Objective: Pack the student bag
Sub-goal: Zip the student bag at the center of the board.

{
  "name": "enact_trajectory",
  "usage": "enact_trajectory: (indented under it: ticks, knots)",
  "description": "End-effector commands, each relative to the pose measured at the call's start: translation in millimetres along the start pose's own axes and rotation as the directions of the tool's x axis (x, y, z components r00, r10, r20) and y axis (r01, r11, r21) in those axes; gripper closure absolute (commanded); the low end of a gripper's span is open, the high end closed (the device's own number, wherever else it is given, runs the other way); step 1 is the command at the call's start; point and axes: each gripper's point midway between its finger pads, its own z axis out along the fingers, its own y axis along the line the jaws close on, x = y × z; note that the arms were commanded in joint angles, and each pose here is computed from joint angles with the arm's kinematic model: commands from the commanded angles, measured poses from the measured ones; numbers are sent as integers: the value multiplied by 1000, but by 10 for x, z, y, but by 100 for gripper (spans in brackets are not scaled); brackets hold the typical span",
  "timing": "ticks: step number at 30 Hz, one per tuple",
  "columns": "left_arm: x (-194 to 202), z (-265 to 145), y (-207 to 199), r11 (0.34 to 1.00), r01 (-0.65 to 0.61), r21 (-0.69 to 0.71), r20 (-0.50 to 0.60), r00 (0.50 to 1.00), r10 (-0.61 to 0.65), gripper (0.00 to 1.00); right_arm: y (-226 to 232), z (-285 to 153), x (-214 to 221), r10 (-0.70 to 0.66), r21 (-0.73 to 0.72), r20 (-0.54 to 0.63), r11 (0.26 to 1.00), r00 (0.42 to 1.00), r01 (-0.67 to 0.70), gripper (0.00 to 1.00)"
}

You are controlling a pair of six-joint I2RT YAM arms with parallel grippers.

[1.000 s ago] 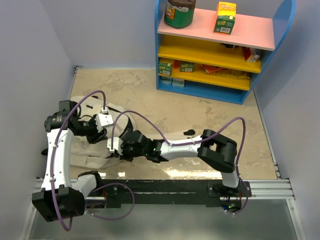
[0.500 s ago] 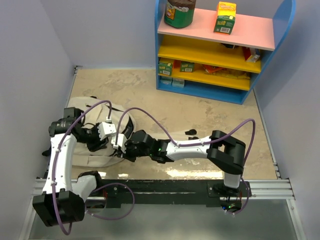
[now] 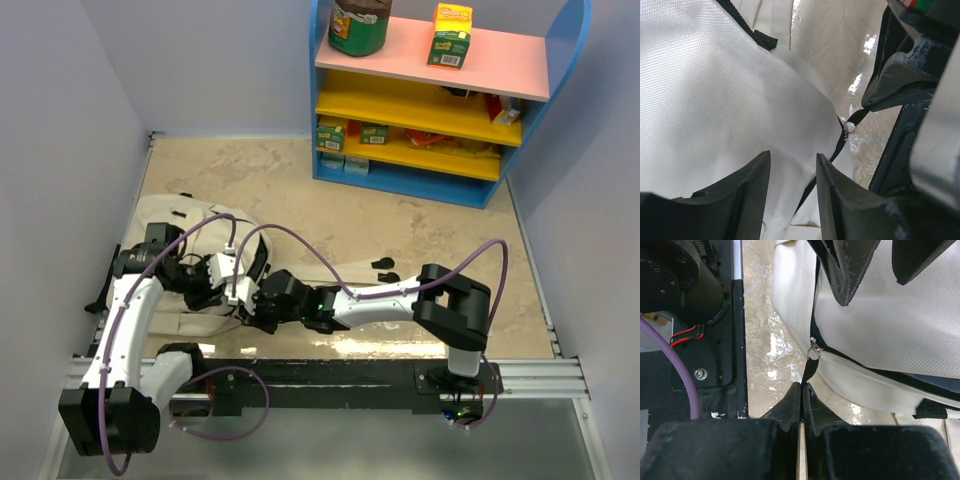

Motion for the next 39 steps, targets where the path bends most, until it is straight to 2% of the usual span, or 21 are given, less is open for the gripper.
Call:
enact_trajectory:
  ticks: [1,5,7,10,11,12,16,21,24,28,31,32,33,39]
  knots:
    - [118,29,-296,994,-11,105,-52,999,16,55,-549,-229,-739,84,142,208,983,975,-115,100]
    - [-57,82,-370,985,-16,172,-13,1000,18,59,-943,-377,-929,155,159,279,966,948,-205,100]
    - [-138,107,-419,978,-52,203,12,999,51,67,-1091,-461,-1070,172,160,322,959,931,-232,100]
    - [-226,133,-443,970,-66,234,43,997,57,56,-1264,-518,-1228,171,172,347,955,922,-242,100]
    - [-247,139,-440,968,-60,243,51,997,49,49,-1280,-506,-1212,169,177,331,955,928,-237,100]
    - [-290,123,-413,969,-68,237,63,997,55,47,-1293,-488,-1255,166,176,334,956,928,-234,100]
    - [-423,95,-395,967,-77,242,96,994,55,44,-1376,-466,-1211,171,197,327,949,929,-245,100]
    - [-490,2,-390,976,-108,191,97,991,90,44,-1880,-606,-1213,225,210,365,926,904,-315,100]
    - [-622,-55,-422,976,-122,181,138,986,98,42,-2168,-603,-1174,252,219,361,913,898,-344,100]
    - [-757,38,-677,941,-133,310,163,983,85,36,-2469,-586,-1139,278,243,349,895,895,-373,100]
    - [-725,155,-767,912,-95,400,92,994,63,29,-2655,-611,-1084,289,271,351,879,891,-392,100]
    - [-747,158,-773,908,-92,408,82,995,64,24,-2742,-648,-1062,294,280,355,872,887,-401,100]
    - [-811,139,-748,909,-102,403,87,994,73,22,-2767,-670,-1058,298,282,359,869,885,-407,100]
    - [-999,17,-675,927,-117,355,114,990,81,21,-2958,-837,-872,314,330,356,839,880,-432,100]
